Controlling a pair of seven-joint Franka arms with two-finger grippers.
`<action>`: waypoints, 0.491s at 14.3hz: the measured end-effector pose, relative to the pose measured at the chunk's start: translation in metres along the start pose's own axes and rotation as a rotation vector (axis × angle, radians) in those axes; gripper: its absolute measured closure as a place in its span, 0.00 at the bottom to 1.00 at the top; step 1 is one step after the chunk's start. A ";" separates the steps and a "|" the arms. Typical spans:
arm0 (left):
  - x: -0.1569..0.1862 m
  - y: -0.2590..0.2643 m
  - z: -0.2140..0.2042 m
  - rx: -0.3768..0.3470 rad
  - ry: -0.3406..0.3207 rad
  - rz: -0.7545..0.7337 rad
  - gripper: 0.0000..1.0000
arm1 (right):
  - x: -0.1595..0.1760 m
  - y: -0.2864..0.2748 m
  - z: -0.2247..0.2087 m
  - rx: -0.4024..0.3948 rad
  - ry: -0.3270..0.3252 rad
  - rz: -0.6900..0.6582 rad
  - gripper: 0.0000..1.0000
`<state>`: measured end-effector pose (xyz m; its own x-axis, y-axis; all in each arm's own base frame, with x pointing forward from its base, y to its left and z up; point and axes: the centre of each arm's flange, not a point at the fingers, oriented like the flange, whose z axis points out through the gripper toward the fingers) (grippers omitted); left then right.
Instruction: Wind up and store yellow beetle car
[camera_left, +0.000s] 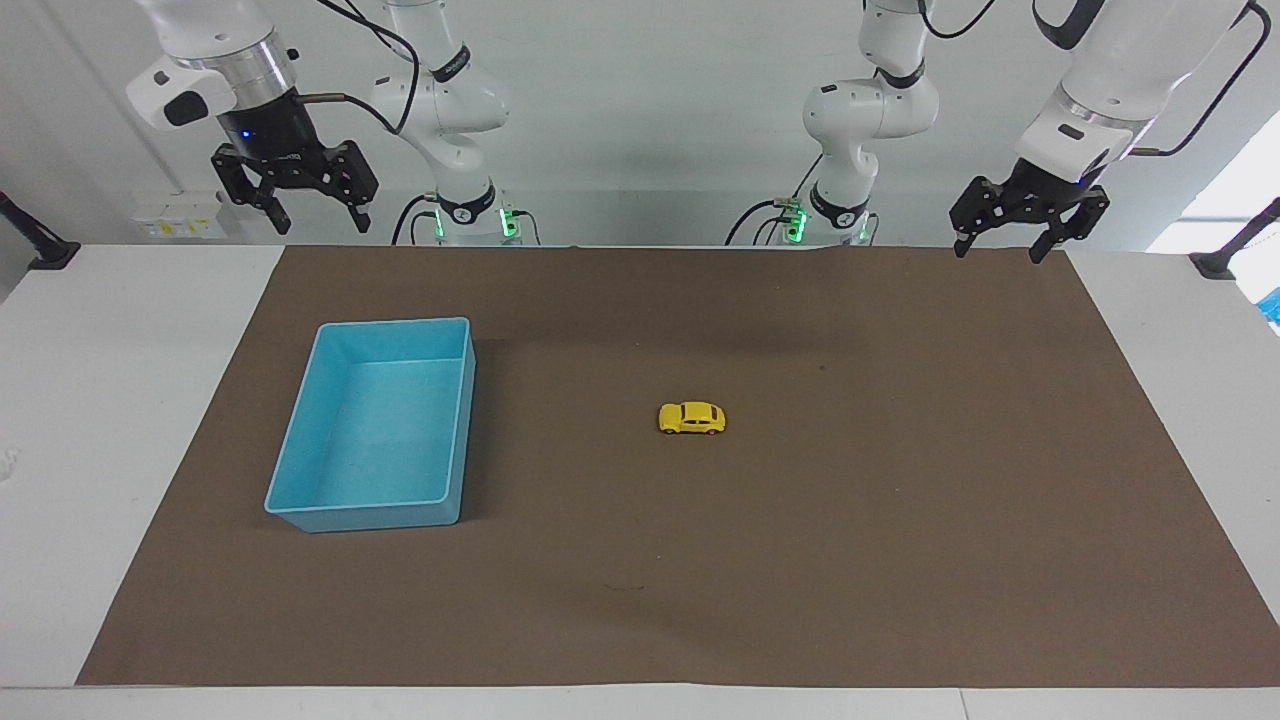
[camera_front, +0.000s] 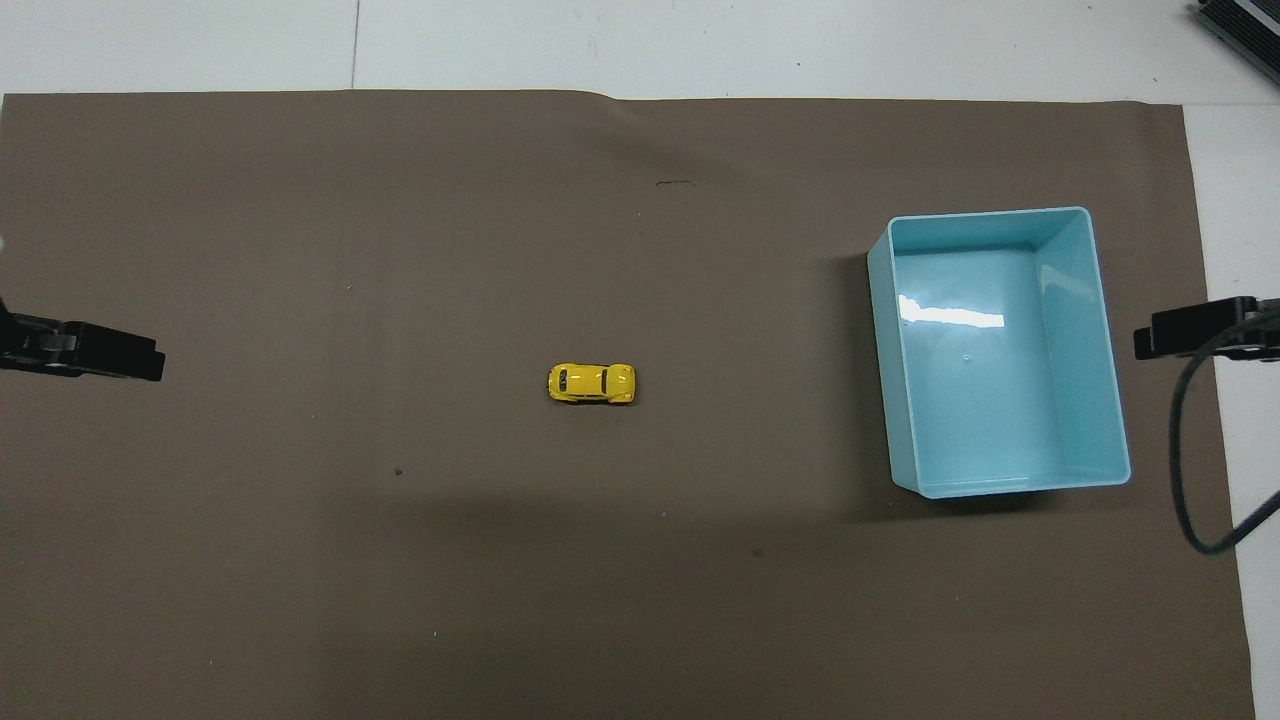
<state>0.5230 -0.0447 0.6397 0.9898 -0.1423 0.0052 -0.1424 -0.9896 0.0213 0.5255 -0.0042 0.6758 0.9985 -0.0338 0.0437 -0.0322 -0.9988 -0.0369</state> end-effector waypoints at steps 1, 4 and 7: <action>0.000 0.000 0.002 0.000 -0.004 -0.010 0.00 | 0.000 0.000 0.000 0.000 0.000 0.000 0.00; 0.000 0.000 0.012 -0.001 -0.021 -0.041 0.00 | 0.000 0.000 0.000 0.000 0.000 0.000 0.00; 0.005 0.008 0.029 -0.001 -0.030 -0.121 0.00 | 0.000 0.000 0.000 0.000 0.000 0.000 0.00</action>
<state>0.5267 -0.0541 0.6111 0.9994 -0.0223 -0.0272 -0.0217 -0.9995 0.0211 0.5255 -0.0042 0.6758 0.9985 -0.0338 0.0437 -0.0322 -0.9988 -0.0369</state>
